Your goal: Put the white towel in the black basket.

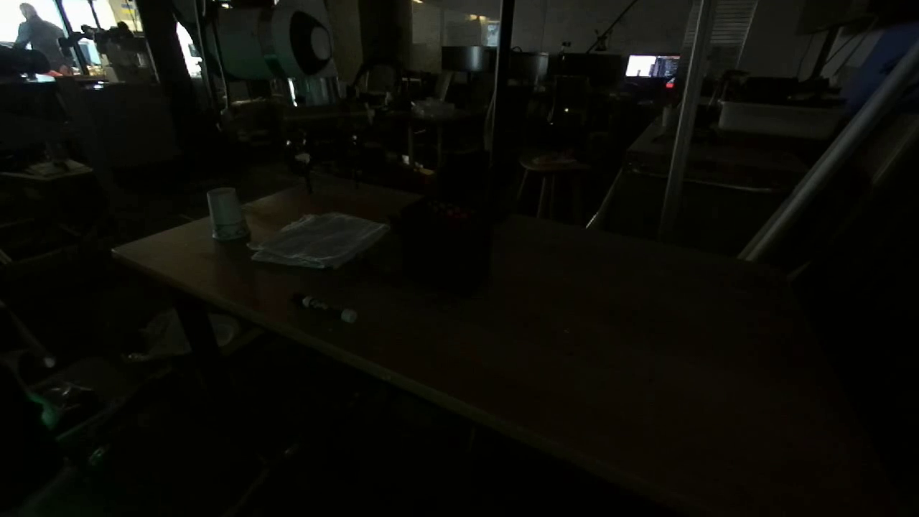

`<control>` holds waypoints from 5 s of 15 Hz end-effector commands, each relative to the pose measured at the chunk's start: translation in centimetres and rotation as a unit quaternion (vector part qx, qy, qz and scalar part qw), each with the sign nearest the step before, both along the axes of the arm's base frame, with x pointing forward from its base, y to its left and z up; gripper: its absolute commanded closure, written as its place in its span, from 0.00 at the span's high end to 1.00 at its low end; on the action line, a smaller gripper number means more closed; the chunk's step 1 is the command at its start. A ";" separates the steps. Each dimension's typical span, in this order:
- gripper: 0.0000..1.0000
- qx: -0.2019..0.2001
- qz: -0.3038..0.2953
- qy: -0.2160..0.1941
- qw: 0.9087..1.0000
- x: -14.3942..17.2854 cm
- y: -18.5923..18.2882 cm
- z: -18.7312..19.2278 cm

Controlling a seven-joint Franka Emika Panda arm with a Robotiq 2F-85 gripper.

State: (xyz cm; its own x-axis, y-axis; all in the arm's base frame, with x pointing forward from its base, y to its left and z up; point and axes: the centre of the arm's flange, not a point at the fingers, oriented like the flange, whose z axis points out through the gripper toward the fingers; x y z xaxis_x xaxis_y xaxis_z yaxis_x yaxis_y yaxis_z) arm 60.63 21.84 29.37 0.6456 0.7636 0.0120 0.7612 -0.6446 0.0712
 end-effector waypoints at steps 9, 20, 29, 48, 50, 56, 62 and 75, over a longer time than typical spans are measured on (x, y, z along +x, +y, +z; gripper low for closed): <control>1.00 0.012 -0.016 0.067 0.998 2.5 -1.1 -12.8; 0.20 0.032 -0.068 0.091 0.993 -0.7 -2.0 -7.3; 0.03 0.035 -0.140 0.057 0.988 -2.7 -3.5 1.9; 0.03 -0.074 -0.374 -0.078 0.921 0.9 -27.5 12.9; 0.03 -0.081 -0.375 -0.068 0.921 1.6 -27.9 10.9; 0.03 -0.088 -0.368 -0.019 0.925 1.0 -26.6 5.8; 0.03 -0.094 -0.371 0.007 0.924 -1.8 -24.5 6.7; 0.03 0.047 -0.336 0.077 0.938 -0.9 -26.0 0.2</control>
State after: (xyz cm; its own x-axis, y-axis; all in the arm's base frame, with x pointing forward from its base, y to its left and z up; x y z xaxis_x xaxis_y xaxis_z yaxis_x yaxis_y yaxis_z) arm 59.20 -3.30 31.63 0.9839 0.1454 -0.1039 0.1501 -0.9879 0.0388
